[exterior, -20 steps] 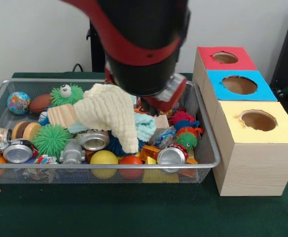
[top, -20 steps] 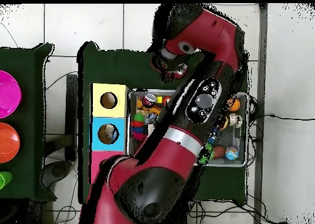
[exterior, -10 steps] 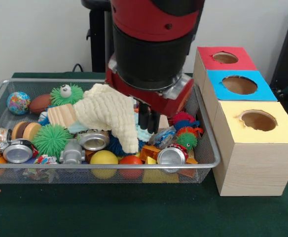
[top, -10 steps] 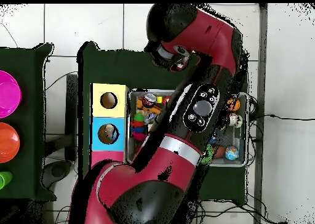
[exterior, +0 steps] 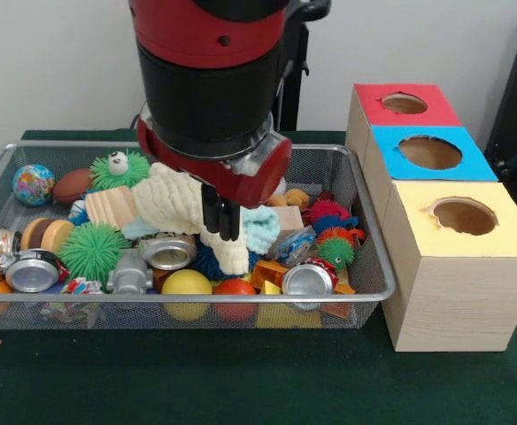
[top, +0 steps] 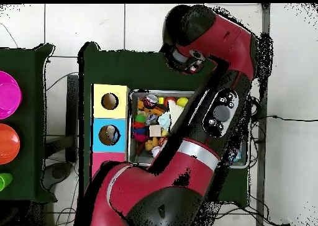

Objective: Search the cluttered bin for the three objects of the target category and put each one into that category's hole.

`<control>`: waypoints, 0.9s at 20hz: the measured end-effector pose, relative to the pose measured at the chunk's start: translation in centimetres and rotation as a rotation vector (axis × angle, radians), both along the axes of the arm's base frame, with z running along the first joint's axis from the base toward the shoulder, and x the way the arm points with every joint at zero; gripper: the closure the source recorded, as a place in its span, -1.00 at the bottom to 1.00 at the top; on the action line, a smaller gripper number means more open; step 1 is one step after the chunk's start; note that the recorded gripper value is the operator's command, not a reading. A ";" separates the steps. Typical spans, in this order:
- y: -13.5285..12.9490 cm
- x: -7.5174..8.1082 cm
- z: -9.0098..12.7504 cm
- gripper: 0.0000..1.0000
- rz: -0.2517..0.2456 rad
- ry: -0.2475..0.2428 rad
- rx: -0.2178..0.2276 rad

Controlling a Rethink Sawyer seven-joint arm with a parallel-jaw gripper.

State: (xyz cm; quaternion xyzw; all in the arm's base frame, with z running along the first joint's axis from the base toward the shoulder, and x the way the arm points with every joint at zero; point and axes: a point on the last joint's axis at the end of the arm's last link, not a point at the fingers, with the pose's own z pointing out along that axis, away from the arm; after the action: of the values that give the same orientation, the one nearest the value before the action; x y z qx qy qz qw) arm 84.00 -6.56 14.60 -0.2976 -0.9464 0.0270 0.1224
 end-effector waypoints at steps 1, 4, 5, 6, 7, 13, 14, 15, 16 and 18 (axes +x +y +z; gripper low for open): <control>-0.1 -0.1 -0.2 1.00 0.001 0.002 0.004; 0.1 -0.2 -0.7 1.00 0.005 0.008 0.009; 0.1 -0.3 -0.9 1.00 0.006 0.010 0.011; 0.2 -0.3 -1.0 1.00 0.007 0.011 0.012; 0.3 -0.3 -1.2 1.00 0.008 0.012 0.016; 1.6 -0.3 -2.4 1.00 0.022 0.018 0.044; 1.9 -0.3 -2.6 1.00 0.025 0.020 0.047; 2.1 -0.4 -2.8 1.00 0.028 0.022 0.049; 2.3 -0.4 -3.0 1.00 0.031 0.024 0.049; 2.9 -0.4 -3.5 1.00 0.040 0.029 0.049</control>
State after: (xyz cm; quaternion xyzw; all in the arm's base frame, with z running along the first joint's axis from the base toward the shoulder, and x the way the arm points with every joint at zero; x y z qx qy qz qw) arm 83.60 -3.70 11.07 -0.2753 -0.9507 0.0105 0.1426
